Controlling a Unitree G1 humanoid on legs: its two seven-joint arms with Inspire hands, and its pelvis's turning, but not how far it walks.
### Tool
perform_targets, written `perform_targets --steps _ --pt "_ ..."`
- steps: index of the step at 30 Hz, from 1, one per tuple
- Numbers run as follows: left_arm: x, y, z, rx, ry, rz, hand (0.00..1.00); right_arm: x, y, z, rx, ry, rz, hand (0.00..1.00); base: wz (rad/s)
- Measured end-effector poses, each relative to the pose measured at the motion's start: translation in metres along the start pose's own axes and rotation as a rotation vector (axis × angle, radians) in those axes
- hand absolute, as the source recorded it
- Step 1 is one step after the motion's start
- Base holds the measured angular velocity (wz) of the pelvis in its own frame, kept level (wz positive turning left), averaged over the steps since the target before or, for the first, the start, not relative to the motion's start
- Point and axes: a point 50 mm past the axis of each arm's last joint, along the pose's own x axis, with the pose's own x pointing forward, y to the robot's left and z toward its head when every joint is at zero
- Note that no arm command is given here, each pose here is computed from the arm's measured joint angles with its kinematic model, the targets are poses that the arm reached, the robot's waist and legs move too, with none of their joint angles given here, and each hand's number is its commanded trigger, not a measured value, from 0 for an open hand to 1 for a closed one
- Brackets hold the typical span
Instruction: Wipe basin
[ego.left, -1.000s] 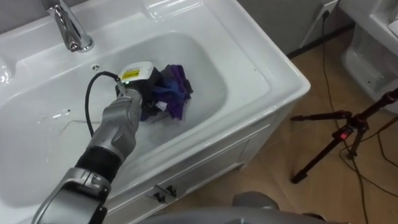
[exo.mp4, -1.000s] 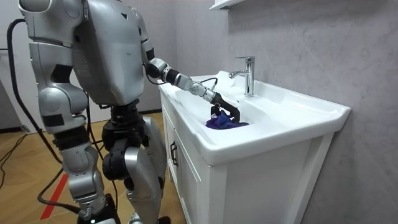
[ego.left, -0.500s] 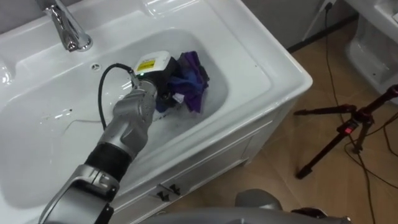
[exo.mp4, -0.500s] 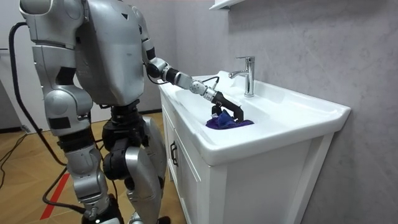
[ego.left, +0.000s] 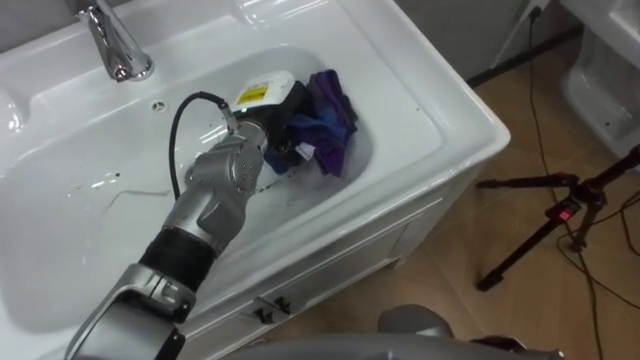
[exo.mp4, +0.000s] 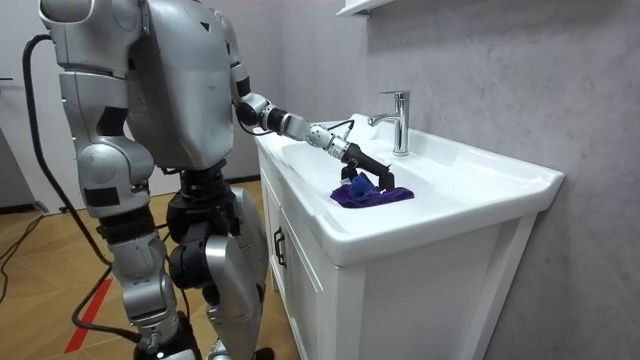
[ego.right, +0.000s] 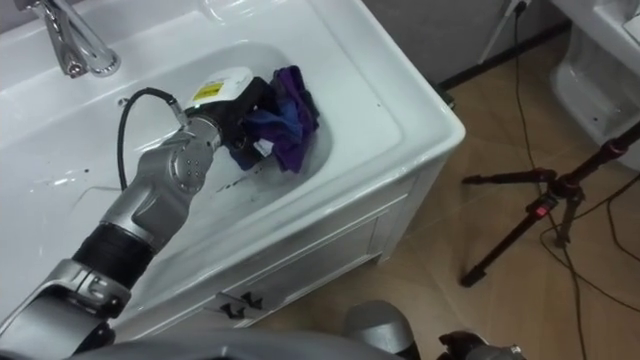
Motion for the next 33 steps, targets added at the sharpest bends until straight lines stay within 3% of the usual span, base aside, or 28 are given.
perform_targets --steps 9,21,27,30,33 --pt "-0.001 -0.02 -0.021 -0.043 0.044 -0.016 1.0 -0.001 0.003 -0.01 0.044 0.039 0.011 0.0 -0.08" --pt "-0.011 -0.043 -0.07 -0.136 0.218 -0.071 1.0 -0.002 0.005 -0.023 0.103 0.088 0.01 0.0 -0.08" --pt "-0.029 -0.046 -0.114 -0.165 0.375 -0.034 1.0 -0.003 0.002 -0.029 0.128 0.128 -0.001 0.0 -0.12" --pt "-0.057 -0.048 -0.15 -0.082 0.501 0.031 1.0 -0.004 -0.001 -0.031 0.176 0.117 -0.021 0.0 -0.05" --pt "-0.074 -0.048 -0.168 -0.016 0.563 0.073 1.0 -0.005 -0.006 -0.029 0.176 0.1 -0.045 0.0 0.0"
